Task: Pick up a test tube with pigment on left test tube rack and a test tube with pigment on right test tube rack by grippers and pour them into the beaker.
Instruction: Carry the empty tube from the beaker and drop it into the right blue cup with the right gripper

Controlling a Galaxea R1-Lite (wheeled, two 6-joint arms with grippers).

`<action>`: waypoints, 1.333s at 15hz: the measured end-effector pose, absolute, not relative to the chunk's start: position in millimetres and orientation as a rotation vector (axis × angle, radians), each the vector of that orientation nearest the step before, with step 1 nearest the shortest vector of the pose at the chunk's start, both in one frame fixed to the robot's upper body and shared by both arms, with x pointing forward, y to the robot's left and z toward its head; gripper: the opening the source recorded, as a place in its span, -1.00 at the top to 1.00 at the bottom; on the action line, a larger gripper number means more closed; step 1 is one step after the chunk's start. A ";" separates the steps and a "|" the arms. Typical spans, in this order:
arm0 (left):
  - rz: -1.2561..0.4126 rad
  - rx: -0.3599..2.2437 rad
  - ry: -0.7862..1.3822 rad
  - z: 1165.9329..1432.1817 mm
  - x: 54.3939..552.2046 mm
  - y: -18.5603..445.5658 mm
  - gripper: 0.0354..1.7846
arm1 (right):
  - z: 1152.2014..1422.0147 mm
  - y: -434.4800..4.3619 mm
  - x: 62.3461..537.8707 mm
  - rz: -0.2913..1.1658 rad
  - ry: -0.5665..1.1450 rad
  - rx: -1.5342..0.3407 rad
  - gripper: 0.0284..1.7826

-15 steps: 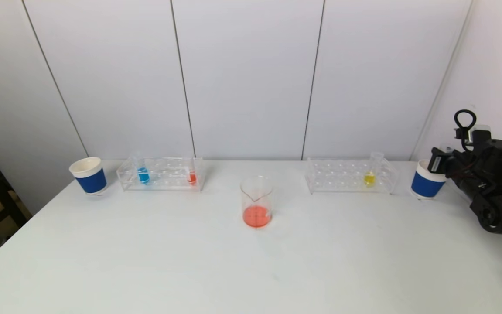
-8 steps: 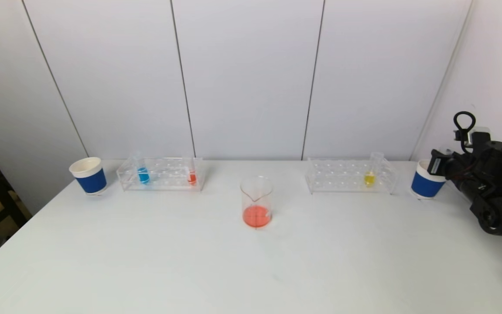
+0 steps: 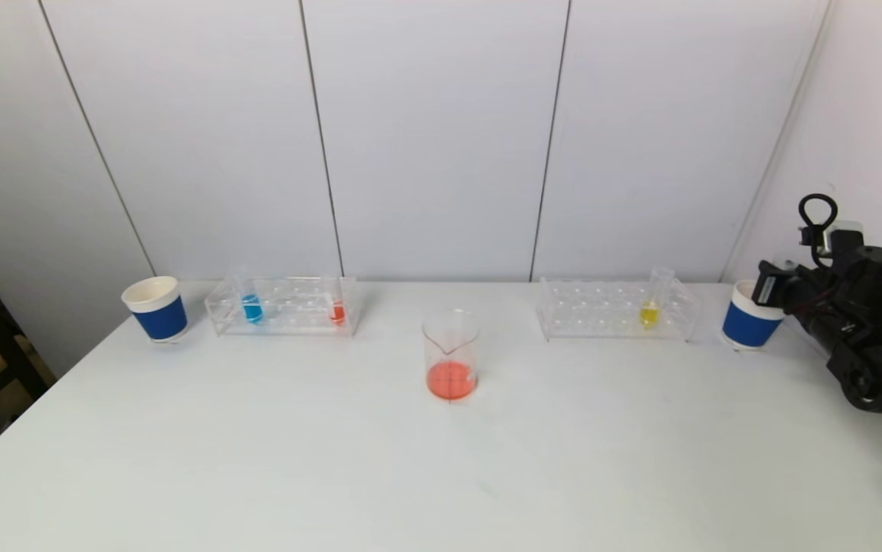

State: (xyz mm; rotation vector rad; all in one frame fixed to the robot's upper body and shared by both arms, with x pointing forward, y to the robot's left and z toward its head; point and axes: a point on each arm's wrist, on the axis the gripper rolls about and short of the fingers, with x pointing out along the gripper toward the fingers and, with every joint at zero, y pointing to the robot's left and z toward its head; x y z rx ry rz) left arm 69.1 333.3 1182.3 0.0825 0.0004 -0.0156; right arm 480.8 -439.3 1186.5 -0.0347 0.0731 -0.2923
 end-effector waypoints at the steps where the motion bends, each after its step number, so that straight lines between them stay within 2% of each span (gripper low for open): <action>1: -0.016 0.084 0.000 1182.3 69.1 333.3 -0.98 | 1186.3 -439.3 480.6 -0.293 0.074 -0.035 0.48; 20: -0.016 0.083 0.000 1182.3 69.1 333.3 -0.98 | 1189.2 -438.3 480.0 -0.290 0.067 -0.036 0.48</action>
